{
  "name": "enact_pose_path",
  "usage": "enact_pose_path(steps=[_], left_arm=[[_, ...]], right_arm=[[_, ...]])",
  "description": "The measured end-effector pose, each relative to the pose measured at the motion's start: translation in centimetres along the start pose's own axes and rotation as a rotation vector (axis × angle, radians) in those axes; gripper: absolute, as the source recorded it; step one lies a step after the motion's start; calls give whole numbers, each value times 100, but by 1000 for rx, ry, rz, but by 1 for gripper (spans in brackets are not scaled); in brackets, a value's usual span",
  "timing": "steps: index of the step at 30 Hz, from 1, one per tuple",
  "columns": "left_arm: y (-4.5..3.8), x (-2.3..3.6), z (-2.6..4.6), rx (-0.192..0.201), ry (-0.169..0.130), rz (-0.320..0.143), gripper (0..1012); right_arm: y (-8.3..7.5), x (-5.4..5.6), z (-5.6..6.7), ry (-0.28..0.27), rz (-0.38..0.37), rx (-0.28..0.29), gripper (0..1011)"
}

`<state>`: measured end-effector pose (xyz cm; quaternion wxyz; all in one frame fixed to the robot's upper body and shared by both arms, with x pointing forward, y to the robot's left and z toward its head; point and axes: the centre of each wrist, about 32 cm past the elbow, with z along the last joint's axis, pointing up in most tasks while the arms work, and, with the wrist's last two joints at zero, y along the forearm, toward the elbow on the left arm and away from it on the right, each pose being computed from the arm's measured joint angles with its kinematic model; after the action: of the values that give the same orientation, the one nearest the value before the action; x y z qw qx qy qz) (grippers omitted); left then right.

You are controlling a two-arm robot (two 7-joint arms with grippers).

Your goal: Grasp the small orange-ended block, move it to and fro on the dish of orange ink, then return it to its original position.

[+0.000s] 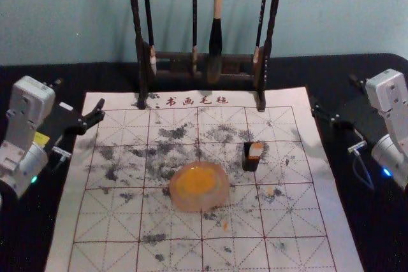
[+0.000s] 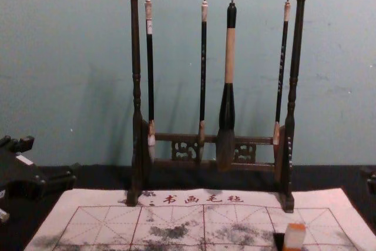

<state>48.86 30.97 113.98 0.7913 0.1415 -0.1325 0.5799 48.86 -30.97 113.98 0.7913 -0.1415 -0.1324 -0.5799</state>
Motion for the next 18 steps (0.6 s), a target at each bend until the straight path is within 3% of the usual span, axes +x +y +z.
enact_pose_path(steps=[14, 18], left_arm=[[0, 0, 0, 0, 0, 0, 1001], [0, 0, 0, 0, 0, 0, 1001]], right_arm=[[0, 2, 0, 0, 2, 0, 1003], [-16, 4, 21, 9, 49, 11, 1003]])
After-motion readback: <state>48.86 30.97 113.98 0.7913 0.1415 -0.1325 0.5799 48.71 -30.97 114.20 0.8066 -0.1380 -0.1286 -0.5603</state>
